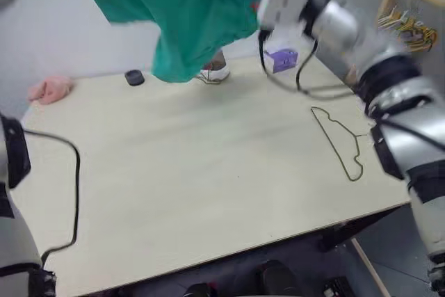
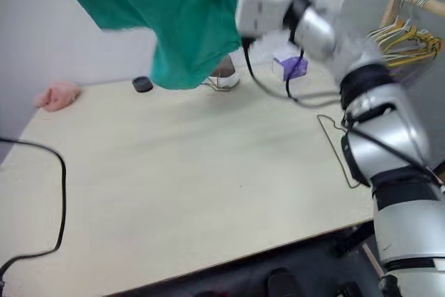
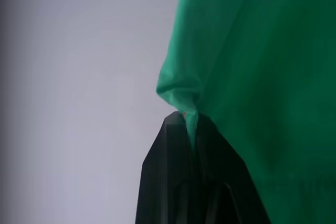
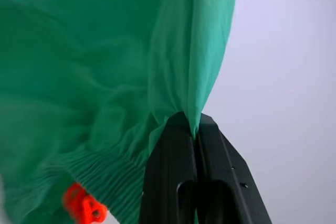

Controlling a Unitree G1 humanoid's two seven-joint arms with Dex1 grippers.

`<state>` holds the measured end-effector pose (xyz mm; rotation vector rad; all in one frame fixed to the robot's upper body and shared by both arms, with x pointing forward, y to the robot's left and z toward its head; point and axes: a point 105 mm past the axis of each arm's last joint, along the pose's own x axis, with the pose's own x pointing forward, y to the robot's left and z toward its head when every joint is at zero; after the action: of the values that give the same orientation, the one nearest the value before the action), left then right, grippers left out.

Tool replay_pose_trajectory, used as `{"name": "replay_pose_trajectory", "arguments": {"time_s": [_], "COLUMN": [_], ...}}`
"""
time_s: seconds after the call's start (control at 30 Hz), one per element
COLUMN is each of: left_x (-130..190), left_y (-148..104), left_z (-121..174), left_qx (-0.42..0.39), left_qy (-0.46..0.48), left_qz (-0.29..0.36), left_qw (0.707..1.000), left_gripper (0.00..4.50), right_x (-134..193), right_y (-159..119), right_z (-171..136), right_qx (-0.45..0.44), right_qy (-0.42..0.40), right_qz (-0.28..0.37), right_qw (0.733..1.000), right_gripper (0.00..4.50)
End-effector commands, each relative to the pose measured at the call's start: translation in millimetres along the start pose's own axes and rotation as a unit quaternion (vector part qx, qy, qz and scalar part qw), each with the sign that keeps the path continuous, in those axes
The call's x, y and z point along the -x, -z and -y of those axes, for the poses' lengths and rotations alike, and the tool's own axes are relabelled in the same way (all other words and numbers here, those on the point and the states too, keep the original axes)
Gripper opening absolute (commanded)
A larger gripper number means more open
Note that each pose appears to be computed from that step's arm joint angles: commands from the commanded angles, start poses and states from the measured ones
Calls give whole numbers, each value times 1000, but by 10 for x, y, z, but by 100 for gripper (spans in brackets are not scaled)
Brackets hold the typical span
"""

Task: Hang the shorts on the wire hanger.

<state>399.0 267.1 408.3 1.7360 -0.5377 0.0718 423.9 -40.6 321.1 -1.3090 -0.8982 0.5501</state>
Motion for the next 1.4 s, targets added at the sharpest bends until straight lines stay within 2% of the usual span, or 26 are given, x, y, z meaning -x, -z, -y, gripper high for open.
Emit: {"name": "replay_pose_trajectory", "arguments": {"time_s": [0.03, 0.13, 0.2, 0.3, 0.4, 0.5, 0.6, 0.8, 1.13, 1.23, 1.3, 1.37, 1.4], "left_x": [506, 1054, 1543, 2126, 2635, 2893, 3004, 3076, 3093, 3162, 3195, 3226, 3231], "left_y": [88, -140, -426, -805, -1095, -1245, -1341, -1518, -1605, -1662, -1711, -1756, -1778], "left_z": [1191, 1917, 2266, 2404, 2405, 2349, 2298, 2233, 2205, 2183, 2159, 2135, 2120], "left_qx": [103, 247, 337, 422, 465, 476, 483, 493, 499, 502, 505, 513, 518], "left_qy": [185, 304, 397, 500, 590, 636, 656, 674, 682, 691, 695, 700, 700], "left_qz": [-17, -26, -31, -37, -41, -45, -45, -27, -4, 9, 16, 17, 17], "left_qw": [977, 920, 853, 756, 659, 606, 579, 549, 535, 520, 511, 497, 491], "left_gripper": [0, 0, 0, 0, 0, 0, 0, 0, 0, 0, 0, 0, 0], "right_x": [214, 448, 635, 862, 1144, 1443, 1724, 1927, 2055, 2076, 2061, 2098, 2112], "right_y": [-149, -368, -532, -703, -801, -861, -905, -1008, -1174, -1192, -1183, -1198, -1206], "right_z": [-813, -1359, -1611, -1809, -1962, -2028, -2033, -1992, -1943, -1928, -1940, -1948, -1948], "right_qx": [-47, -85, -105, -131, -167, -204, -228, -267, -305, -307, -302, -308, -312], "right_qy": [-108, -192, -241, -298, -381, -462, -524, -564, -605, -612, -608, -620, -623], "right_qz": [43, 81, 106, 126, 131, 128, 120, 101, 89, 87, 82, 80, 79], "right_qw": [992, 974, 959, 937, 900, 854, 812, 775, 730, 723, 730, 717, 713], "right_gripper": [1, 1, 1, 1, 1, 1, 1, 1, 1, 1, 1, 1, 21]}}
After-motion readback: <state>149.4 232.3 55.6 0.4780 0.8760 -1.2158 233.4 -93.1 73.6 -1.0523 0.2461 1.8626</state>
